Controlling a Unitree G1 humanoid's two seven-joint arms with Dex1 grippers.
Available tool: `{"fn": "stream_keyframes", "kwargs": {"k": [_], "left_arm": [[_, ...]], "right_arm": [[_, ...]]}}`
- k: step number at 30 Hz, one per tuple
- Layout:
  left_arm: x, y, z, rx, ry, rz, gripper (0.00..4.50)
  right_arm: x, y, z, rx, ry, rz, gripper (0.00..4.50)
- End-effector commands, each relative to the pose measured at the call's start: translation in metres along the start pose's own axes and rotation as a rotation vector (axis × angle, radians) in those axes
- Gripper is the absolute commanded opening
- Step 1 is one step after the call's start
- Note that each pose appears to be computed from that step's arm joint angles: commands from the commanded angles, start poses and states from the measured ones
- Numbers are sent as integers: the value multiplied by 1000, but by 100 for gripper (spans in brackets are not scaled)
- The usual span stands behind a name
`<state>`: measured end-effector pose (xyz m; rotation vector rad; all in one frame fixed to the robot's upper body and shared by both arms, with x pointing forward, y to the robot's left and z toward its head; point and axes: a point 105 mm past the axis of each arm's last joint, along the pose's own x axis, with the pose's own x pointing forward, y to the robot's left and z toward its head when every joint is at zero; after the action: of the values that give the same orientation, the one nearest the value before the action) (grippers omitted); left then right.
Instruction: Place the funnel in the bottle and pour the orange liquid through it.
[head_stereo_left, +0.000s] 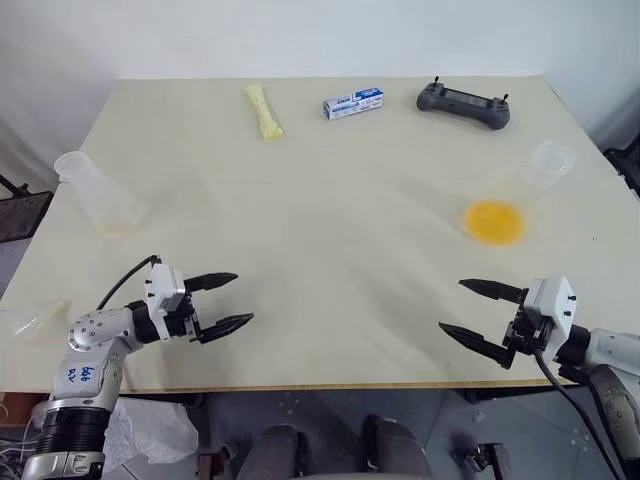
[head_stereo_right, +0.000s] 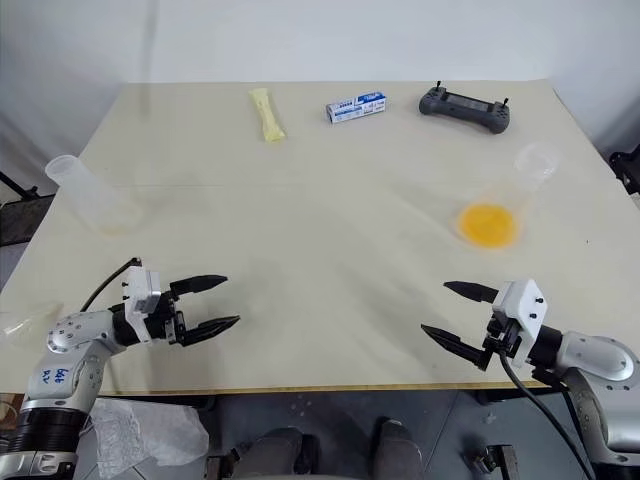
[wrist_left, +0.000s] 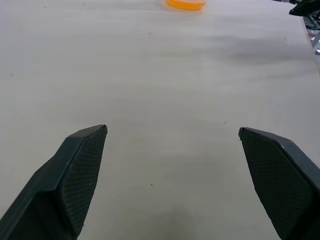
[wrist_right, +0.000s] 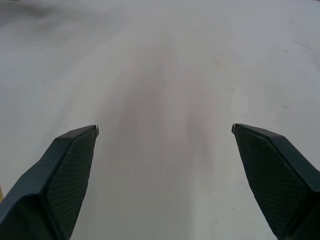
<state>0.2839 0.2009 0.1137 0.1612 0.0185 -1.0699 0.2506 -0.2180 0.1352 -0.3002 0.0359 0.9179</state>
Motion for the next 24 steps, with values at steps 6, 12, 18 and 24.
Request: {"fn": "stream_keyframes", "kwargs": {"k": [6,12,18,24], "left_arm": [[5,10,15,-10,8,68,450],[3,22,28,7,-27,237,450],[-32,23,38,-13,-67,471,450],[-86,11,43,-7,-64,740,450]], "right_arm": [[7,-2,13,-51,-48,-8,448],[26,-7,20,-58,-96,16,448],[47,-2,26,-43,-142,56,448],[71,2,37,-39,-204,98,448]]}}
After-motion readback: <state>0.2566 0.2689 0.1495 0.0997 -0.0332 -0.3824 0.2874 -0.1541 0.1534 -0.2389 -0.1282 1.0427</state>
